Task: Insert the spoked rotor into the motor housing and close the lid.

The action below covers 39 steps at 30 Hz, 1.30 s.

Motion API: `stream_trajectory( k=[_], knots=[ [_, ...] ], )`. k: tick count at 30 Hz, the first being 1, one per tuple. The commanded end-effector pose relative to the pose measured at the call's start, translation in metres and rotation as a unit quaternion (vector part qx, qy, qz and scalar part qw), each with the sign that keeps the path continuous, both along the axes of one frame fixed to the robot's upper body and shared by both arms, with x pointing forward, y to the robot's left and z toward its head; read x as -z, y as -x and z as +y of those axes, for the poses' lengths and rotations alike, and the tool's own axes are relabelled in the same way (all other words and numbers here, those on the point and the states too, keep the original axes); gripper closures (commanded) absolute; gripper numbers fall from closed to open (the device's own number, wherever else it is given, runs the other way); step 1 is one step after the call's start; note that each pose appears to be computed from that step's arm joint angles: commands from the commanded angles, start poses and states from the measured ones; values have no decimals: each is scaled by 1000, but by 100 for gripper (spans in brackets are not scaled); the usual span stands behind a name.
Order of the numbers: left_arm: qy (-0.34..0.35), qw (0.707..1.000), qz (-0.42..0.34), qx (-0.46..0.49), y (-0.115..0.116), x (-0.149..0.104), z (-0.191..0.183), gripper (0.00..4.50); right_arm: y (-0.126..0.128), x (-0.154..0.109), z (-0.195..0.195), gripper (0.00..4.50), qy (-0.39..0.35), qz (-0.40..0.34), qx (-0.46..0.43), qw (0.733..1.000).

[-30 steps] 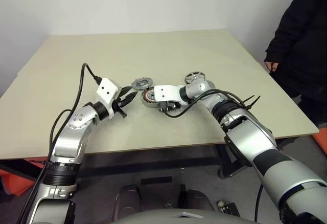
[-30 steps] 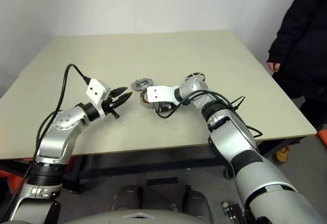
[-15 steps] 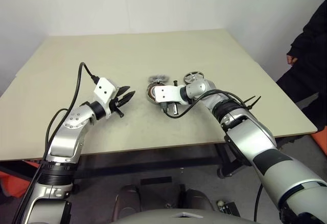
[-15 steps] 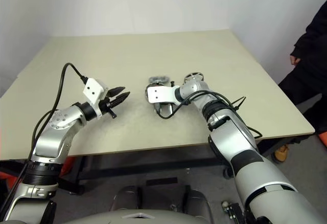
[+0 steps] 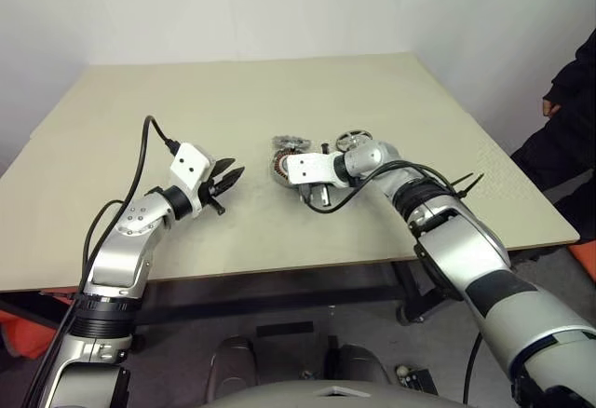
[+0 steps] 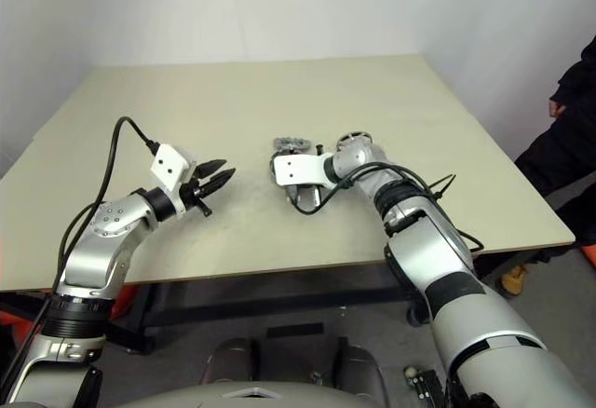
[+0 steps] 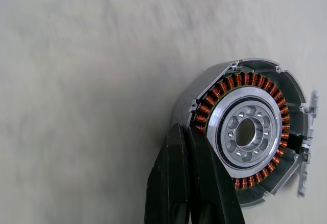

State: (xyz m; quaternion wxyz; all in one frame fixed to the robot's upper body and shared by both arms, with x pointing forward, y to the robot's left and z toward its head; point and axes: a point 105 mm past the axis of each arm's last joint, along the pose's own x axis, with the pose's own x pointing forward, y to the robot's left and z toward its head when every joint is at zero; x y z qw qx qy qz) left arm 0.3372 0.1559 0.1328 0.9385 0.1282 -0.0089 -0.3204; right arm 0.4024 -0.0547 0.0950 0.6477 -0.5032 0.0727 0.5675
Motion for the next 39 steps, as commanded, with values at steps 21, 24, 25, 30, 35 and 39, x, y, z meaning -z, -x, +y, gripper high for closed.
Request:
stream_trajectory(
  k=[21,24,25,30,35,39],
  knots=[
    [-8,1000,-25,-12,-3,-7,9,320,47,-16,-18,448,-29,5,-60,998],
    [-10,1000,-24,-13,-3,-6,10,320,50,-10,-20,448,-25,13,-56,998],
    [-10,1000,-24,-13,-3,-6,10,320,51,-8,-21,448,-24,17,-52,998],
    [-11,1000,-26,-14,-4,-7,11,320,47,-8,-20,390,-31,18,-39,999],
    [-8,1000,-23,-9,-3,-5,8,320,46,-26,-16,219,-67,5,-38,997],
    [7,1000,-19,0,-2,-6,4,320,47,-45,-14,80,-130,8,-21,991]
  ],
)
